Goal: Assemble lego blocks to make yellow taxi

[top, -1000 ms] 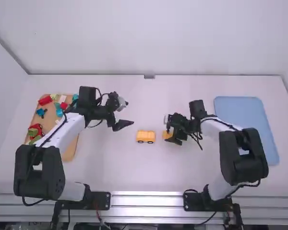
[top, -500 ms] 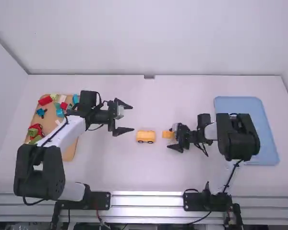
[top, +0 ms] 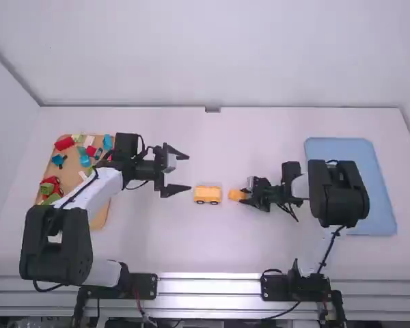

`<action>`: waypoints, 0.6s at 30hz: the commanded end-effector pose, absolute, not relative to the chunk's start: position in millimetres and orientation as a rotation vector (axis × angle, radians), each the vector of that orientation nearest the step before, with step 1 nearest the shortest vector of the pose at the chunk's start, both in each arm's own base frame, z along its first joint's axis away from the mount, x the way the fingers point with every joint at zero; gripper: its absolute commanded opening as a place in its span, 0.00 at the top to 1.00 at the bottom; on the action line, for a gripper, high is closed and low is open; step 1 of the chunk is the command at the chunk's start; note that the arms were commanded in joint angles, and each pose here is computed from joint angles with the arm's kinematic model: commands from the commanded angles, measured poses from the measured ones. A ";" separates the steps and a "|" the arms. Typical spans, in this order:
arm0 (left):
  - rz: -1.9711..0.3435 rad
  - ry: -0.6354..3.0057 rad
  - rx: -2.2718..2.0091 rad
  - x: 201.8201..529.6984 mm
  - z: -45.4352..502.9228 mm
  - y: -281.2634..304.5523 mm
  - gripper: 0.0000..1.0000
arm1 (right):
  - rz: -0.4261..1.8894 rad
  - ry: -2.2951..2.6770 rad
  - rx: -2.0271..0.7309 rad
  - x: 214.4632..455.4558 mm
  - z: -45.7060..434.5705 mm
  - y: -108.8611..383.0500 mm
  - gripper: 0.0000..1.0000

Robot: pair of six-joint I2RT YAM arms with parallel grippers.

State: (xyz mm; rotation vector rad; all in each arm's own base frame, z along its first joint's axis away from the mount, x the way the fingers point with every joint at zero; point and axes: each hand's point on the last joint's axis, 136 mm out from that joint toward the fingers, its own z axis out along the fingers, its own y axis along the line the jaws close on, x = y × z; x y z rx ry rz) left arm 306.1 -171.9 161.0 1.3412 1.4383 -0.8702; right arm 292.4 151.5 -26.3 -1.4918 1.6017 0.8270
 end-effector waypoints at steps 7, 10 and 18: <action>-0.929 1.433 1.328 293.4 150.8 -174.4 0.01 | 0.821 1.674 -1.462 298.6 -32.4 152.2 0.43; -0.926 1.430 1.329 293.5 150.5 -174.4 0.01 | 0.802 1.653 -1.473 297.9 -33.5 154.2 0.47; -0.942 1.453 1.323 293.5 144.7 -174.2 0.01 | 0.798 1.620 -1.470 292.6 -33.6 155.2 0.70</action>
